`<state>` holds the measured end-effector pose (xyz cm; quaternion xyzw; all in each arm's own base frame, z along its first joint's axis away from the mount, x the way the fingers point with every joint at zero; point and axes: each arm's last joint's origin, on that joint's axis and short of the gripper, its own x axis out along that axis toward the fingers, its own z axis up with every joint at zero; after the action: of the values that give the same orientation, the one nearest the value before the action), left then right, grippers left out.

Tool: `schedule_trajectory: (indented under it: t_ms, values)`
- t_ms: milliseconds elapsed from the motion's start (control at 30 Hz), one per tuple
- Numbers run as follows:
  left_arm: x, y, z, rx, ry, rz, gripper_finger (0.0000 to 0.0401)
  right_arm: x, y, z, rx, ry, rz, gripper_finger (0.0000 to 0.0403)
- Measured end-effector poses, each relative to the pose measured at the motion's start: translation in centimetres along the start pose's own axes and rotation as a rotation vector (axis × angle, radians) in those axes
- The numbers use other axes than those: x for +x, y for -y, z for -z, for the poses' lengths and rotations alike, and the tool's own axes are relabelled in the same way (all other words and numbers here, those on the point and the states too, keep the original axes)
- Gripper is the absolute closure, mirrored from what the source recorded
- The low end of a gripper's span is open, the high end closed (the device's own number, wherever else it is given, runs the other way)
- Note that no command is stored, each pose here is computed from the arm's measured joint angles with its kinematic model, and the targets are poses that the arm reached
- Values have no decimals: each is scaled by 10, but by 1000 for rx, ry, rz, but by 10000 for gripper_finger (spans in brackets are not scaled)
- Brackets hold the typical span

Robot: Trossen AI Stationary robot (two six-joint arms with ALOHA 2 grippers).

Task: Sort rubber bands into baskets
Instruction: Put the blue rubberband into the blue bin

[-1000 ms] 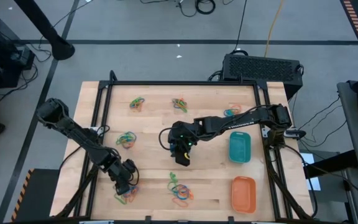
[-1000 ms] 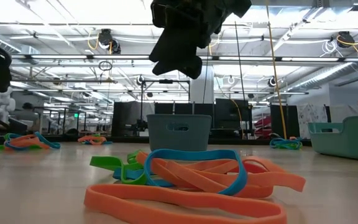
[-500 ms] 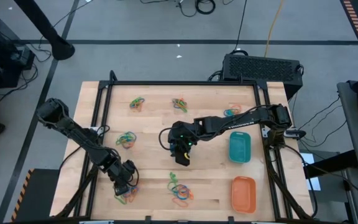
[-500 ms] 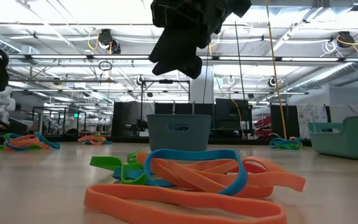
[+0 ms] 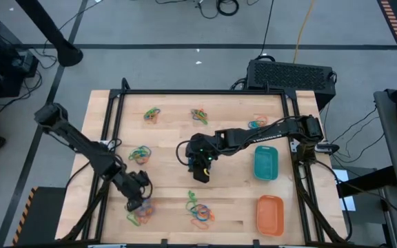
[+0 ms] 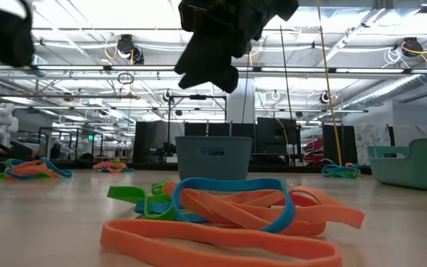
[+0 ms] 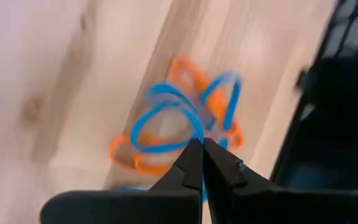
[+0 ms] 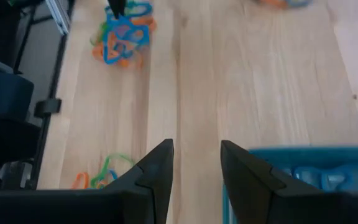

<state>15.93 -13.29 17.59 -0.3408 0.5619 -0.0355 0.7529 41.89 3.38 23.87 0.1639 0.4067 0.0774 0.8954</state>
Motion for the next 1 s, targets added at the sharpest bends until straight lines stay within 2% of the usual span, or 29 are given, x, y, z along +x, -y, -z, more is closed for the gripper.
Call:
schedule_trajectory:
  t_ms: [367,667,767,1000]
  values:
    - [-35,-1,-19,-37,372,39,400,-1,-10,-18,-27,189,-75,277]
    - [-54,9,-59,41,724,173,401,-3,-13,-26,-77,280,-103,277]
    - [-59,5,-69,45,775,175,401,-3,-15,-26,-126,282,-99,277]
    - [-62,0,-77,49,761,189,401,-2,-21,-24,-230,285,-83,277]
